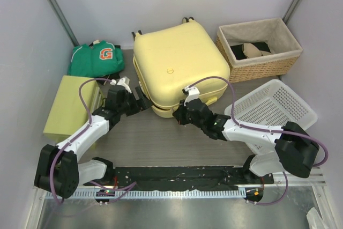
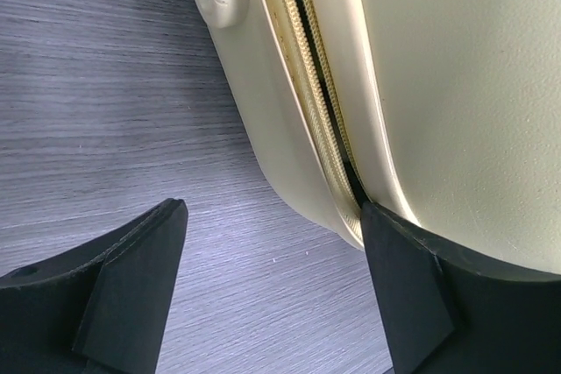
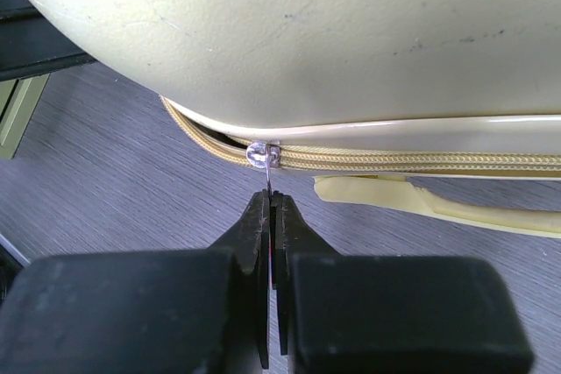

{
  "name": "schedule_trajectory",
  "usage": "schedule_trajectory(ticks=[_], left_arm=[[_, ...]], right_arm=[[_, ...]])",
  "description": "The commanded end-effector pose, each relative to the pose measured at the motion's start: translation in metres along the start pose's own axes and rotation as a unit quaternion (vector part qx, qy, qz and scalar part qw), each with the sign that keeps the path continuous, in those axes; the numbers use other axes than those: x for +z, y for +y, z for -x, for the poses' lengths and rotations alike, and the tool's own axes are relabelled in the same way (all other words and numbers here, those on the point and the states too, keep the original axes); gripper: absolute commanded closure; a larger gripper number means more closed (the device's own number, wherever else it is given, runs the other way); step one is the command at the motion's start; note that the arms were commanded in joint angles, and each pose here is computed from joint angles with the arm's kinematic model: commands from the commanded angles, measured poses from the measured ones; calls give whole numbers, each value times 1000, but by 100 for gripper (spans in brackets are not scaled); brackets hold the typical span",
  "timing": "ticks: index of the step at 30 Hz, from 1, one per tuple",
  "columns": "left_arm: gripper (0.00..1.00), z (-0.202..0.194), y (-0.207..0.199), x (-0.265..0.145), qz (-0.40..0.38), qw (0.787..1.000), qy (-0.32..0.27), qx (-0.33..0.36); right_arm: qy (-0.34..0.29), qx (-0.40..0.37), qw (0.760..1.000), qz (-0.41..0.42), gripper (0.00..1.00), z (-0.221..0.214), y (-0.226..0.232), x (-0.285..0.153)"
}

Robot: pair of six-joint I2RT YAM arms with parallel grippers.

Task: Open, take out, and arrange the luggage
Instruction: Unzip the luggage at the center of the board.

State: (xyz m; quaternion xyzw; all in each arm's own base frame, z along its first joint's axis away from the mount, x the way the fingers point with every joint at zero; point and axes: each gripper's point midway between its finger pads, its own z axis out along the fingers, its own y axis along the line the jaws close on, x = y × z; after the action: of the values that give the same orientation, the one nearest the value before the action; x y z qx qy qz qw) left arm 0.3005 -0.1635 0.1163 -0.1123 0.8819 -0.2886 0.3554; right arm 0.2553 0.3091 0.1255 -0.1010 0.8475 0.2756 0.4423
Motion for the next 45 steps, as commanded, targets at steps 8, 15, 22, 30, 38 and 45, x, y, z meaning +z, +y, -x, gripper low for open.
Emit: schedule_trajectory(ticks=[8,15,22,30,38,45], left_arm=[[16,18,-2,25,-11,999,-41,-15],[42,10,13,37,10,999,-28,-18],[70,10,24,41,29,999,-27,-16],[97,17,36,41,40,998,-32,-21],[100,27,51,37,56,997,-44,-27],[100,39,60,32,69,995,-60,-30]], right_arm=[[-42,-25,986,-162,99,8,-74,-18],[-47,-39,977,-202,99,9,-94,-27],[-42,-41,970,-235,99,12,-116,-32],[-60,2,968,-242,99,34,-153,-51],[-74,44,952,-295,99,50,-216,-74],[-90,56,939,-329,99,68,-250,-88]])
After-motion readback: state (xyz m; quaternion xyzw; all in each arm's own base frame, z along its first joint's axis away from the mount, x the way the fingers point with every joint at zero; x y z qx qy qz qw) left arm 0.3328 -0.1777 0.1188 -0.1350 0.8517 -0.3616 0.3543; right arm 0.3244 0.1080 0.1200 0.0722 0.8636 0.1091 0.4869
